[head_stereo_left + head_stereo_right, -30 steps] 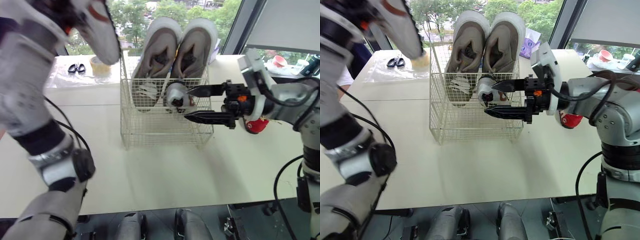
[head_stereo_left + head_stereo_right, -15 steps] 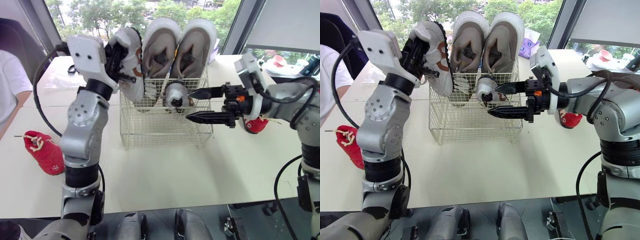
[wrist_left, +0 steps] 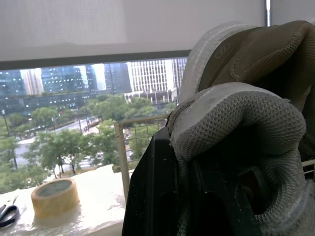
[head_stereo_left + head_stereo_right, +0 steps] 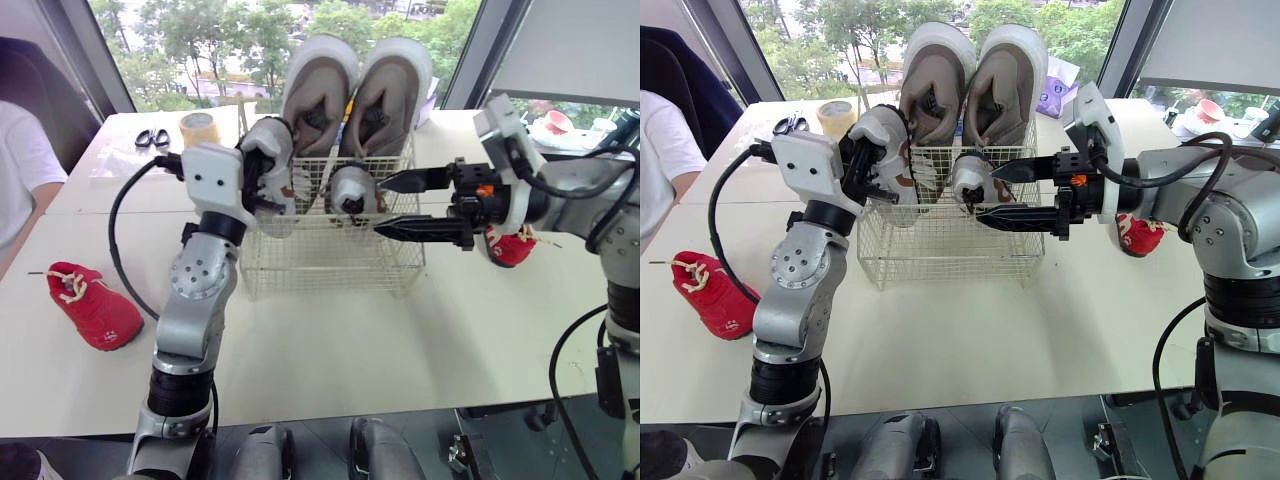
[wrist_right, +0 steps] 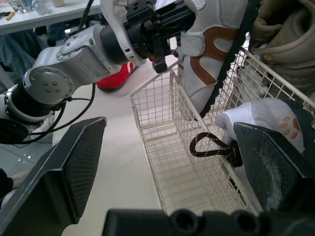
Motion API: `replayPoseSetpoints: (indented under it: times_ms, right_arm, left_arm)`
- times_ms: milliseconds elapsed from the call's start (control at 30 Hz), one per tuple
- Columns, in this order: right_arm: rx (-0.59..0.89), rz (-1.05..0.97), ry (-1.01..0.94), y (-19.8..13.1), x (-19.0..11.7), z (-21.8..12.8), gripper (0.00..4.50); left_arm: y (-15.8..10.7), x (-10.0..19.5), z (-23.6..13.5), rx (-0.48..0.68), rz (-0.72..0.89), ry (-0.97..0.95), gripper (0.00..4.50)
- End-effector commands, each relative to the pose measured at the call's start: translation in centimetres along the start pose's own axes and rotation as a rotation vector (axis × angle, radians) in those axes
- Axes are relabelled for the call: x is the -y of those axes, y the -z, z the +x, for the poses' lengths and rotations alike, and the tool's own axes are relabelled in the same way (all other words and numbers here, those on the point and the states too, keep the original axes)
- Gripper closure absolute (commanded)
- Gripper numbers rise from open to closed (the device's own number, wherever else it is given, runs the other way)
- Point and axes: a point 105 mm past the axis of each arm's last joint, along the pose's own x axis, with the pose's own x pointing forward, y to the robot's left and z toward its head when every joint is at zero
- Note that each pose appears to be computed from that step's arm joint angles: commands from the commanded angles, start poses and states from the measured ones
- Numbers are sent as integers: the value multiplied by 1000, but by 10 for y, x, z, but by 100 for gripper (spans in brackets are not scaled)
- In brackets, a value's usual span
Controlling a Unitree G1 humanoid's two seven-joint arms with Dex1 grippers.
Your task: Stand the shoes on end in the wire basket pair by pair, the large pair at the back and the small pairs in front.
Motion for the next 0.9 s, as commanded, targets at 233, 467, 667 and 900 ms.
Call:
replayPoseSetpoints:
  times_ms: [233,467,667,900]
  right_arm:
    - [21,-37,-10,-8,2,-3,0]
    - [11,1,-30,1,2,-7,0]
    - [88,40,-13,-5,3,-15,0]
    - [339,141,124,-38,15,-55,0]
  left_arm:
    - [-11,-7,-19,-57,8,54,144]
    - [-25,-27,-34,-156,4,185,144]
    - [-54,-30,-69,-304,-320,583,144]
    - [-63,-32,-94,-492,-479,741,58]
